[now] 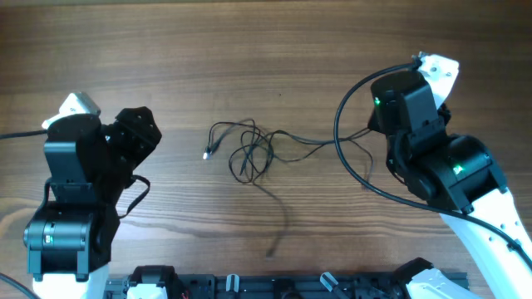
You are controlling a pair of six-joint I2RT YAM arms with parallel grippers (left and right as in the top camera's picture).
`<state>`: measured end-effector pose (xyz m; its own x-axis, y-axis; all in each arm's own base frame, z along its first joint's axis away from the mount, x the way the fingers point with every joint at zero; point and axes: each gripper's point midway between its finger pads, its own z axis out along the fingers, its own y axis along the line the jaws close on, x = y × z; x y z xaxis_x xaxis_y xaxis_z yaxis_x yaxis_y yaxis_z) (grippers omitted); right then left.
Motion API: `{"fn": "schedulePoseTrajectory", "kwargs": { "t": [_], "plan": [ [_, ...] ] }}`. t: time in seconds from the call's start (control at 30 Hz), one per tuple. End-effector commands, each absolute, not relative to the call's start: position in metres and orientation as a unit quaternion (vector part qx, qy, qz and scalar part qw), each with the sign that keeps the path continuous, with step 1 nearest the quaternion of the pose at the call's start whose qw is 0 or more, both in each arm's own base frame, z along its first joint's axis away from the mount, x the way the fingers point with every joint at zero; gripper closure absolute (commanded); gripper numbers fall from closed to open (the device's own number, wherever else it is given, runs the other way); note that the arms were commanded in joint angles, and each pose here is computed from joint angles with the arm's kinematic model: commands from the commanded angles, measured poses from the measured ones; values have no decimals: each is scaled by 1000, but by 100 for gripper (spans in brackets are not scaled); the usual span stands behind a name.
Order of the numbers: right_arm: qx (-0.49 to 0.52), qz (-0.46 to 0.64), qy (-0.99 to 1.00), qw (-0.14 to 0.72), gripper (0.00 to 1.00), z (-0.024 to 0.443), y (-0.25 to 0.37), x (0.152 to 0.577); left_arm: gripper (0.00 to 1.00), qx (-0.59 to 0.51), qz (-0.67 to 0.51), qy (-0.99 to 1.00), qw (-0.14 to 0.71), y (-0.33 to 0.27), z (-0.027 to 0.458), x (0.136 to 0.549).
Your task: Untangle cables
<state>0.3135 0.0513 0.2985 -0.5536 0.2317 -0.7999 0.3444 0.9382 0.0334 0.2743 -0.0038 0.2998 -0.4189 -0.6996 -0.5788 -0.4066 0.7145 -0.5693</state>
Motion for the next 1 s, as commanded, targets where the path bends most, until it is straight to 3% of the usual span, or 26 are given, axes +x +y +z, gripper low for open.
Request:
{"fn": "schedulePoseTrajectory", "kwargs": {
  "t": [0.0,0.1,0.13,0.33,0.43,0.53,0.67,0.83,0.87,0.93,0.97],
  "plan": [
    [20,64,910,409,82,293,115,318,42,-306,-211,831,413,-19,306,275],
    [-234,189,886,353,11,282,190,295,41,-288,-202,850,392,-22,295,274],
    [-286,205,880,319,0,267,202,286,37,-279,-191,861,379,-22,287,273],
    [-282,243,911,175,0,188,229,291,33,-267,-172,884,343,-23,267,274],
    [-250,265,925,110,11,144,256,297,33,-266,-174,885,342,-24,267,274],
    [-274,263,922,79,11,109,284,289,33,-266,-173,886,338,-24,265,272],
    [-314,266,908,78,12,94,313,279,33,-267,-172,888,334,-24,264,271],
    [-341,274,895,86,23,81,340,274,33,-268,-170,890,327,-24,261,268],
    [-343,273,895,83,29,77,342,272,33,-269,-169,891,325,-24,260,267],
    [-343,271,896,75,65,68,343,271,32,-269,-168,892,322,-24,259,266],
    [-336,271,899,73,96,68,343,271,32,-269,-168,893,320,-24,258,265]
  ]
}}
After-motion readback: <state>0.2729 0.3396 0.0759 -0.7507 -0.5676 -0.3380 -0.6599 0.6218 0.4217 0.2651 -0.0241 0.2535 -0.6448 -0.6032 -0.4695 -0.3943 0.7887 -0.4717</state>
